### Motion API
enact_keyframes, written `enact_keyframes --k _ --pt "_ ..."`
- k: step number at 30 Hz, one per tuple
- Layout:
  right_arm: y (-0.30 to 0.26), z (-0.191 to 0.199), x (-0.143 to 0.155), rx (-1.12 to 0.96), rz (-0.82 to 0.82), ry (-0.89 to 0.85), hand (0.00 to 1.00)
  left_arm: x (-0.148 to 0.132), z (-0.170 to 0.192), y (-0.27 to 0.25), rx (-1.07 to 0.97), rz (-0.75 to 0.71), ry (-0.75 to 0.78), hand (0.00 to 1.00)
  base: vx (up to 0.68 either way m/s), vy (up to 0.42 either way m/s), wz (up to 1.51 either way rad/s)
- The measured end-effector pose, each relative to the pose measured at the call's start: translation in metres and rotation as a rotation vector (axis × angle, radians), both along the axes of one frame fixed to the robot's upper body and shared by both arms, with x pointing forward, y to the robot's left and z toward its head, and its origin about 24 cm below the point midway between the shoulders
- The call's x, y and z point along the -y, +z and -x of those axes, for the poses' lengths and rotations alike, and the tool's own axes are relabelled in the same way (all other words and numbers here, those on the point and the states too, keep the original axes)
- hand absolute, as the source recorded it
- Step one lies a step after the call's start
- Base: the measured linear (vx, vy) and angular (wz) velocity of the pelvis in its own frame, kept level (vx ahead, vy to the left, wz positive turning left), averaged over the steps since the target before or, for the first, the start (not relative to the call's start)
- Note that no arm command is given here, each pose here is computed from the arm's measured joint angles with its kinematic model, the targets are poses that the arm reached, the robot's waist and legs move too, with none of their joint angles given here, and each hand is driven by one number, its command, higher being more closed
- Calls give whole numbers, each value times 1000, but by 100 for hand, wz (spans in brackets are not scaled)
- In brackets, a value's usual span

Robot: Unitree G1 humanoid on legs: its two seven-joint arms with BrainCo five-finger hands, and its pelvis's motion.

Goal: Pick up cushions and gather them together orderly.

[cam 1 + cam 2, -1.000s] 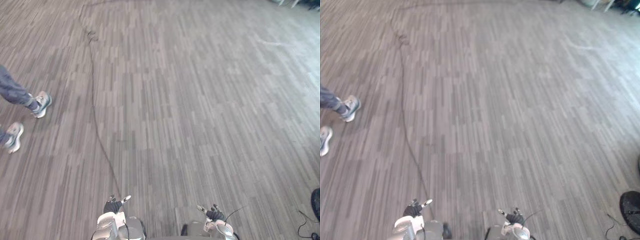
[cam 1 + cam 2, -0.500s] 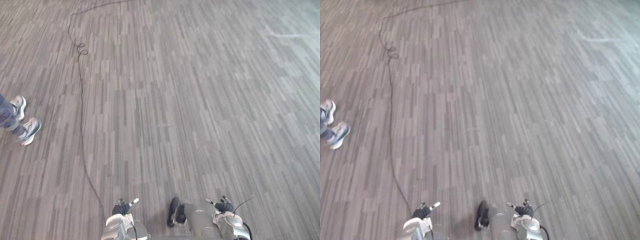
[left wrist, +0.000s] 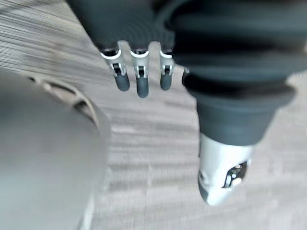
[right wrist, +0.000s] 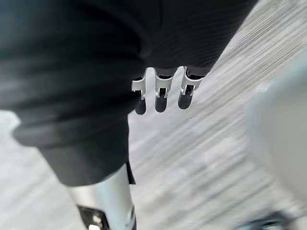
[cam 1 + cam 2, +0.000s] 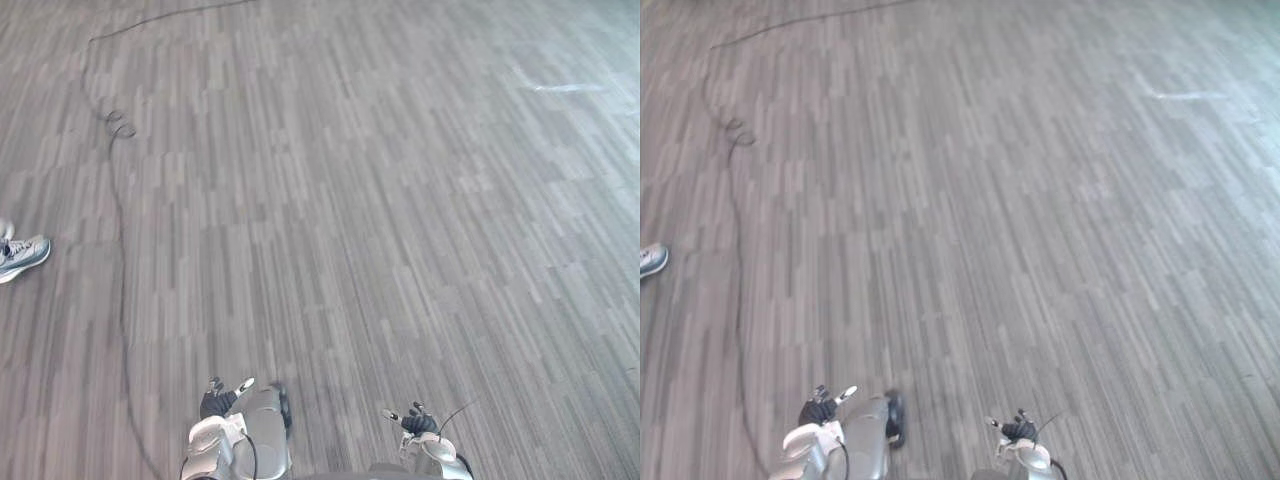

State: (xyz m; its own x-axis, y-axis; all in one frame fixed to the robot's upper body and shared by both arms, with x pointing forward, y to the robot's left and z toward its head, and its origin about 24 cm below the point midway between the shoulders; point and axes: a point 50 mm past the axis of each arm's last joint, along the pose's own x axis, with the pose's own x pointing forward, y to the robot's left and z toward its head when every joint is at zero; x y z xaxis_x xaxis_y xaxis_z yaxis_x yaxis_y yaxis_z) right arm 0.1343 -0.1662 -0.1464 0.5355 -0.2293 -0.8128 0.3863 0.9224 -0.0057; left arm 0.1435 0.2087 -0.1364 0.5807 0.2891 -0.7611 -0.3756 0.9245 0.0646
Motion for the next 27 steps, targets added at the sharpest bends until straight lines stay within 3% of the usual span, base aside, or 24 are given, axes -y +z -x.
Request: enact_keyframes --k 9,14,21,27 --pt "5 -13 6 30 35 70 0 11 8 -10 -75 17 -65 0 545 -22 -51" --pt "11 -17 32 51 87 27 0 22 9 -12 -83 30 -81 0 725 -168 -44" --pt "4 -13 3 3 35 105 0 12 -4 2 26 -2 -51 0 574 -31 -85" --pt "-4 1 -15 -57 -8 133 0 11 10 1 42 30 42 0 640 231 -134"
